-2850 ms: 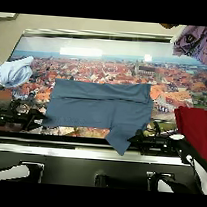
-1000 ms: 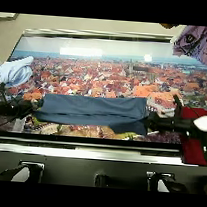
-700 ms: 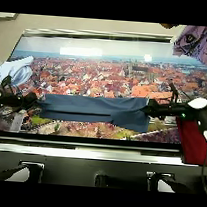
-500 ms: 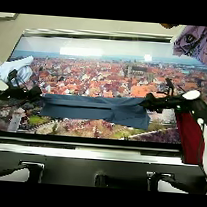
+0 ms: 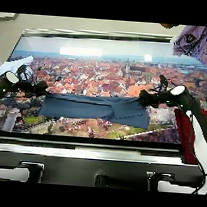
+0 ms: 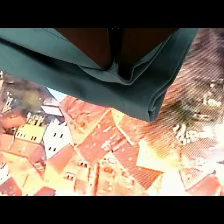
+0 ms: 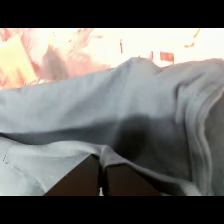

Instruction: Fold the clothes and pants, and hang the long-sleeved shirts on hangers.

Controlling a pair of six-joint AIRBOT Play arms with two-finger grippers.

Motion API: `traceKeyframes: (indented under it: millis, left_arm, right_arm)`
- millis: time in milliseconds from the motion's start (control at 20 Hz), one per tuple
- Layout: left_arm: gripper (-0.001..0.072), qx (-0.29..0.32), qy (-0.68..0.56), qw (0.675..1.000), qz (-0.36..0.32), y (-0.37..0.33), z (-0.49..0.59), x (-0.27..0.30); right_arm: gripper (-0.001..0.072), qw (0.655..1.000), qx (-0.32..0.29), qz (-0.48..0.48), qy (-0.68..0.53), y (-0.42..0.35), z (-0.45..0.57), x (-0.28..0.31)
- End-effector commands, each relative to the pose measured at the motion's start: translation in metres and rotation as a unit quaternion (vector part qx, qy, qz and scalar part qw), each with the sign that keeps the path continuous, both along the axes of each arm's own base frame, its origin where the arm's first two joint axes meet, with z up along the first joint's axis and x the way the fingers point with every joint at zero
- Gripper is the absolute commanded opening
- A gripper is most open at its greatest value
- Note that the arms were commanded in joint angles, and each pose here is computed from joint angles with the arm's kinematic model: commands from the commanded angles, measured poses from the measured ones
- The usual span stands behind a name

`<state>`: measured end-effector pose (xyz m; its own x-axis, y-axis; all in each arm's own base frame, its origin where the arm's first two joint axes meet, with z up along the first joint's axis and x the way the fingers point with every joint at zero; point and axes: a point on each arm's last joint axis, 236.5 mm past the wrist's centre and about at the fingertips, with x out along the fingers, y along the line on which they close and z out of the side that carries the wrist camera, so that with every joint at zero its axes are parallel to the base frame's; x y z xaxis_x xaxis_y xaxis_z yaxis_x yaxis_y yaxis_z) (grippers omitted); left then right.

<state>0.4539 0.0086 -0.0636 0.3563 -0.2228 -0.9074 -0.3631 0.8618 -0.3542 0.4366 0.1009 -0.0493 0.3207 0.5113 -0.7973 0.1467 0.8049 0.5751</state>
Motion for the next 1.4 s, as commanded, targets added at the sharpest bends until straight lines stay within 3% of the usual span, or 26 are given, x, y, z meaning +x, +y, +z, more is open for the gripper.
traceKeyframes:
  millis: [0, 150, 200, 250, 300, 350, 550, 650, 800, 1350]
  left_arm:
    - [0.0012, 0.0, 0.01, 1.0, -0.005, -0.004, -0.014, 0.004]
    - [0.0041, -0.005, 0.016, 1.0, -0.004, -0.006, -0.02, 0.004]
    - [0.0137, -0.01, 0.013, 1.0, -0.001, -0.008, -0.018, 0.006]
    - [0.036, -0.013, 0.011, 1.0, 0.003, -0.009, -0.014, 0.009]
    - [0.0547, -0.017, 0.01, 1.0, 0.011, -0.009, -0.007, 0.012]
    - [0.0649, -0.019, 0.007, 1.0, 0.008, -0.008, 0.004, 0.015]
    - [0.0658, 0.024, 0.01, 1.0, -0.008, 0.009, 0.046, 0.017]
    - [0.0657, 0.031, 0.011, 0.999, -0.014, 0.012, 0.058, 0.016]
    - [0.0657, 0.03, 0.011, 0.999, -0.015, 0.01, 0.061, 0.016]
    - [0.0657, 0.032, 0.016, 0.999, 0.001, 0.014, 0.06, 0.016]
  right_arm:
    - [0.0026, 1.0, 0.0, -0.021, -0.007, -0.002, -0.006, 0.011]
    - [0.0032, 0.999, 0.014, -0.023, 0.017, 0.003, -0.022, 0.008]
    - [0.0106, 0.999, 0.018, -0.021, 0.024, 0.005, -0.024, 0.005]
    - [0.0206, 0.999, 0.023, -0.016, 0.031, 0.006, -0.021, 0.002]
    - [0.0349, 0.999, 0.033, -0.009, 0.038, 0.007, -0.013, -0.001]
    - [0.0557, 0.998, 0.044, 0.005, 0.043, 0.005, 0.003, -0.004]
    - [0.068, 0.998, 0.046, 0.0, 0.031, -0.061, 0.054, 0.002]
    - [0.0694, 0.998, 0.05, -0.014, 0.037, -0.095, 0.048, -0.004]
    - [0.0695, 0.99, 0.092, 0.032, 0.106, -0.102, 0.018, -0.036]
    - [0.0693, 0.977, 0.18, 0.026, 0.114, -0.083, -0.037, -0.017]
